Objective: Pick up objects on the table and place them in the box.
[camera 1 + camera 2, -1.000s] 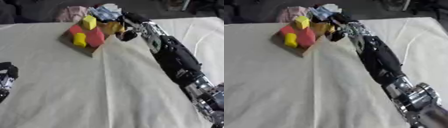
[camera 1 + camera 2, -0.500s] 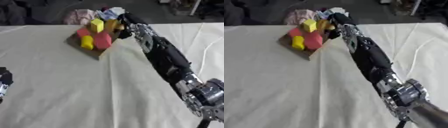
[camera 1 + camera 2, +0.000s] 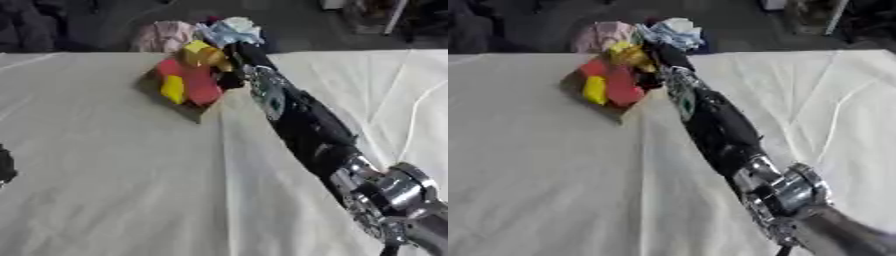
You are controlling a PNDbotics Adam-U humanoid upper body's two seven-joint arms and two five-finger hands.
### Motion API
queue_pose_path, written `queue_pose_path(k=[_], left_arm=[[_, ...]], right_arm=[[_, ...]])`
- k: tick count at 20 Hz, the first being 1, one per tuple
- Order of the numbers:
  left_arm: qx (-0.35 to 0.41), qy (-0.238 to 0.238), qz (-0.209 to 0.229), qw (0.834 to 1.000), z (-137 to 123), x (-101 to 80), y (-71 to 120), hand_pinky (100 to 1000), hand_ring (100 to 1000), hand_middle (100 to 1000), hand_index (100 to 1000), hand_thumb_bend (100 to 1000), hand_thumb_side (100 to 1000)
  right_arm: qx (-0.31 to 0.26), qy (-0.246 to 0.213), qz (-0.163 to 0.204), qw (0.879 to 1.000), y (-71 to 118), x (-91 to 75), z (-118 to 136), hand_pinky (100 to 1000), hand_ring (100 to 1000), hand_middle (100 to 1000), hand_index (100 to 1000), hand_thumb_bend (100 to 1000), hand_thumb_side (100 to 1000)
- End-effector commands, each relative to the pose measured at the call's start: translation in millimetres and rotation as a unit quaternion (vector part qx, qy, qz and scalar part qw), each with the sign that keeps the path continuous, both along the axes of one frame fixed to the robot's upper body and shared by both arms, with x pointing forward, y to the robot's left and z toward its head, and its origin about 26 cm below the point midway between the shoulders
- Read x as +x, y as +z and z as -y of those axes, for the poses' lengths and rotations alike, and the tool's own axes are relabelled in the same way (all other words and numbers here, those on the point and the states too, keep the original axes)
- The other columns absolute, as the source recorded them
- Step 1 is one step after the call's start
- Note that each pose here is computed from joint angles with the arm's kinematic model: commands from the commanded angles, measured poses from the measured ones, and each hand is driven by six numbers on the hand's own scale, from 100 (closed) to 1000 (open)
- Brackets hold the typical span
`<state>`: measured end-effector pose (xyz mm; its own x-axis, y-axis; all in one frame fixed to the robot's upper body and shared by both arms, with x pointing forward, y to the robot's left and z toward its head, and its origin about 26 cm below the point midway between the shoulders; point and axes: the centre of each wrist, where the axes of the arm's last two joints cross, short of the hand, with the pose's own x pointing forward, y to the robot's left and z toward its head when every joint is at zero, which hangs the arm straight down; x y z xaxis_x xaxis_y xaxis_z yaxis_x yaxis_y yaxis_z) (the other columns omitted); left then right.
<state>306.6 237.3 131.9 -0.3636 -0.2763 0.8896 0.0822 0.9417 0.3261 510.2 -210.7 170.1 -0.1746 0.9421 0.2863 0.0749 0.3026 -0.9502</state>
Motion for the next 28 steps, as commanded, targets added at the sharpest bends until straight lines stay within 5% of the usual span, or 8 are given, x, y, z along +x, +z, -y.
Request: queue_pose_path(k=[1, 7, 14, 23, 24, 25, 28], left_arm=[[0.0, -0.008, 0.016, 1.0, 1.3, -0.3, 9.3, 692, 600, 679, 765, 383, 542], [-0.001, -0.007, 0.016, 1.0, 1.6, -0.2, 9.5, 692, 599, 678, 764, 375, 545], [-0.001, -0.004, 0.014, 1.0, 1.0, -0.1, 9.1, 692, 599, 677, 764, 367, 549], [0.0, 0.004, 0.013, 1.0, -1.2, -0.2, 9.0, 692, 598, 676, 764, 360, 552], [0.0, 0.004, 0.013, 1.0, -1.5, -0.2, 9.0, 692, 598, 676, 764, 371, 549], [0.0, 0.005, 0.013, 1.0, -1.7, -0.2, 9.0, 692, 598, 676, 764, 359, 553], [0.0, 0.007, 0.012, 1.0, -2.4, -0.2, 8.6, 692, 598, 676, 764, 358, 554]], right_arm=[[-0.017, 0.031, 0.005, 0.999, 11.8, 0.5, -12.7, 667, 617, 628, 803, 172, 464], [-0.04, 0.042, 0.001, 0.998, 11.4, -0.6, -18.3, 701, 694, 783, 913, 215, 554], [-0.044, 0.026, 0.02, 0.998, 15.7, -0.8, -16.0, 764, 789, 915, 968, 181, 543], [-0.1, 0.015, 0.049, 0.994, 38.7, -1.9, -10.9, 847, 875, 970, 1000, 405, 515], [-0.105, 0.013, 0.049, 0.993, 41.6, -2.0, -9.7, 853, 882, 972, 1000, 329, 531], [-0.111, 0.01, 0.051, 0.992, 44.8, -2.2, -8.4, 857, 887, 973, 1000, 459, 554], [-0.116, 0.008, 0.053, 0.992, 52.6, -2.9, -3.6, 862, 893, 973, 1000, 469, 546]])
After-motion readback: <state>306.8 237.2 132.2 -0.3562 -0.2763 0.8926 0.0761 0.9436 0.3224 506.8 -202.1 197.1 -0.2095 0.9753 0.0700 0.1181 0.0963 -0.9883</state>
